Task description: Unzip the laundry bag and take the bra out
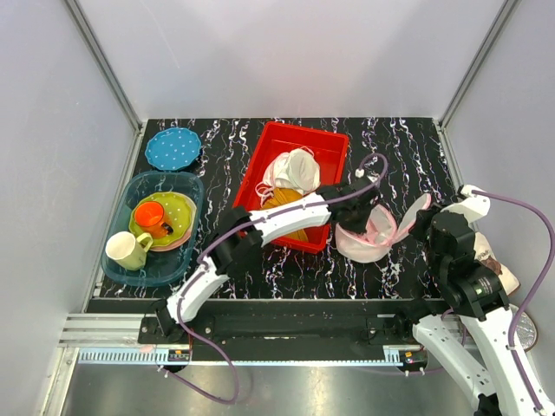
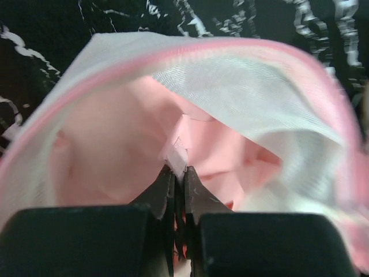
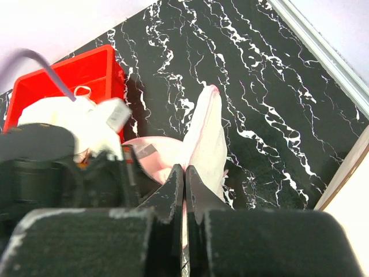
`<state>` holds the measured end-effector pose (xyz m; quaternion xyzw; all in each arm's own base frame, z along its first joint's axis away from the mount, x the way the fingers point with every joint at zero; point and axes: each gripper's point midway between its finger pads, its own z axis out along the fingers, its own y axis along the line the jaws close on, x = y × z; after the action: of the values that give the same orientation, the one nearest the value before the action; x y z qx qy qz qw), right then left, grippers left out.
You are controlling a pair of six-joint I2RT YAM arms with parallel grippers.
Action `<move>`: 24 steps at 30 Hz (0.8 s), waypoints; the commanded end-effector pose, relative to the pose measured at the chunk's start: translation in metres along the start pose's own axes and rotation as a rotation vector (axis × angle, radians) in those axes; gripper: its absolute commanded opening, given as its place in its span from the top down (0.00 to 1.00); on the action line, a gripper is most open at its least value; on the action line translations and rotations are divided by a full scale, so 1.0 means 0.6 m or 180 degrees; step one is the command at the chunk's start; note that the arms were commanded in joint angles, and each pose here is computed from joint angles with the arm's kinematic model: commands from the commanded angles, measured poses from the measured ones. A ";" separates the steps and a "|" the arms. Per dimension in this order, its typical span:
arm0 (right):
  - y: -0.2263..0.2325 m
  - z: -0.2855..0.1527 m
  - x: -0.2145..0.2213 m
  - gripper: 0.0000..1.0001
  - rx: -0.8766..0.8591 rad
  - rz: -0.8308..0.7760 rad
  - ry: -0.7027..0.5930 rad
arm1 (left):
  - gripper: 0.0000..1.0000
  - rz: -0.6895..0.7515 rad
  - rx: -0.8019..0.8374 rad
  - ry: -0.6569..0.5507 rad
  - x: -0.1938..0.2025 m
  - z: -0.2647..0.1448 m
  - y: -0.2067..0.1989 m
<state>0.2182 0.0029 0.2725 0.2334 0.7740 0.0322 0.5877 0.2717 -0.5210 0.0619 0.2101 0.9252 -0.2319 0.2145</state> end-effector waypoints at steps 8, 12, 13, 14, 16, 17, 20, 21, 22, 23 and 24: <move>0.003 0.003 -0.001 1.00 0.0003 0.0042 -0.0014 | 1.00 0.0074 0.1795 -0.1188 -0.205 -0.428 -0.183; 0.002 0.003 0.002 1.00 0.0002 0.0044 -0.0008 | 1.00 0.0016 0.2185 -0.1250 -0.222 -0.486 -0.193; 0.001 0.003 0.003 1.00 0.0006 0.0034 -0.0001 | 1.00 0.0000 0.2314 -0.1264 -0.226 -0.501 -0.199; 0.000 0.003 0.005 1.00 0.0014 0.0033 0.0003 | 1.00 -0.0002 0.2379 -0.1322 -0.234 -0.520 -0.199; -0.001 0.003 0.008 1.00 0.0019 0.0027 0.0019 | 1.00 0.0001 0.2474 -0.1463 -0.254 -0.558 -0.197; -0.001 0.003 0.007 1.00 0.0021 0.0030 0.0014 | 1.00 0.0016 0.2496 -0.1558 -0.264 -0.581 -0.194; -0.003 0.001 0.006 1.00 0.0023 0.0038 0.0007 | 1.00 0.0014 0.2337 -0.1847 -0.296 -0.622 -0.165; -0.004 0.000 0.005 1.00 0.0027 0.0038 0.0005 | 1.00 -0.0009 0.2263 -0.1961 -0.308 -0.638 -0.147; -0.004 -0.001 0.002 1.00 0.0033 0.0046 -0.0013 | 1.00 -0.0032 0.2159 -0.2049 -0.318 -0.643 -0.131; -0.005 -0.002 0.000 1.00 0.0032 0.0042 -0.0023 | 1.00 -0.0056 0.2104 -0.2088 -0.324 -0.645 -0.119; -0.005 -0.003 -0.002 1.00 0.0034 0.0044 -0.0029 | 1.00 -0.0110 0.2003 -0.2134 -0.333 -0.645 -0.092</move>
<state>0.2169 0.0027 0.2642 0.2336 0.7804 0.0282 0.5794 0.2781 -0.4681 0.4208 0.1845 0.7383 -0.5520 0.3408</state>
